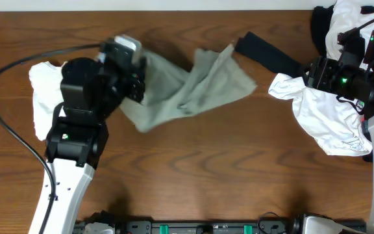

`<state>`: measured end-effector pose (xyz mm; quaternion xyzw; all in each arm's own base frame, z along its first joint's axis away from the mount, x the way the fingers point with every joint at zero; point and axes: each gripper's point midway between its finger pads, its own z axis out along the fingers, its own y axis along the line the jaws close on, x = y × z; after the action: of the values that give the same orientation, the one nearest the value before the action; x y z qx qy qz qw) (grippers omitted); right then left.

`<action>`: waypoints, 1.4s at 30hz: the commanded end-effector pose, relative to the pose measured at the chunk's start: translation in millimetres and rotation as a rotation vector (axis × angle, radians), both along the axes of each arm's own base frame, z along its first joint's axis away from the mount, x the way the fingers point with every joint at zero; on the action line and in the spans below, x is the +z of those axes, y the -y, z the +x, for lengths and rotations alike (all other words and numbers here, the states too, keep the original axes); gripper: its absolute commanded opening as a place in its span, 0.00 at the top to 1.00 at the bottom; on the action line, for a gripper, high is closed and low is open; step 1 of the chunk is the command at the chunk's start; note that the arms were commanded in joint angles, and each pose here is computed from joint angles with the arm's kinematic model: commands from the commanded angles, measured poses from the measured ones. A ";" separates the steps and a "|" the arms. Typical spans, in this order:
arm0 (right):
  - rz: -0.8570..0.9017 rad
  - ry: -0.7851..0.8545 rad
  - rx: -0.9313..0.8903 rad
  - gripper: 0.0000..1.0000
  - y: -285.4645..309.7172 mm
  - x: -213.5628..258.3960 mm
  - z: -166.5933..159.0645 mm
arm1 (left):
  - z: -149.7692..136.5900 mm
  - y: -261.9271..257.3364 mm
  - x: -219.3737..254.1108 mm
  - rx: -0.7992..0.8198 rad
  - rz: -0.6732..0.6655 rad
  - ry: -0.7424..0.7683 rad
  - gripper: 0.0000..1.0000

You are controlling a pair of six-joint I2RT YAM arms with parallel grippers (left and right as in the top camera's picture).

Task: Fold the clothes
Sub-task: 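Grasp the pants' left end with the left gripper near the white shirt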

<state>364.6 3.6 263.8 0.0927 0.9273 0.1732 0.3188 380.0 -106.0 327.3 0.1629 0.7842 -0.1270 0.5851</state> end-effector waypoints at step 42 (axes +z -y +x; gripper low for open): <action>0.116 0.051 0.770 0.15 -237.0 -52.0 6.0 | -61.7 -81.1 79.4 0.400 -0.166 0.116 0.94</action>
<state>379.9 223.7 205.1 -0.2365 0.8837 0.3141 0.2538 322.0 -22.2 390.0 -0.0336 0.7679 -0.0457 0.6381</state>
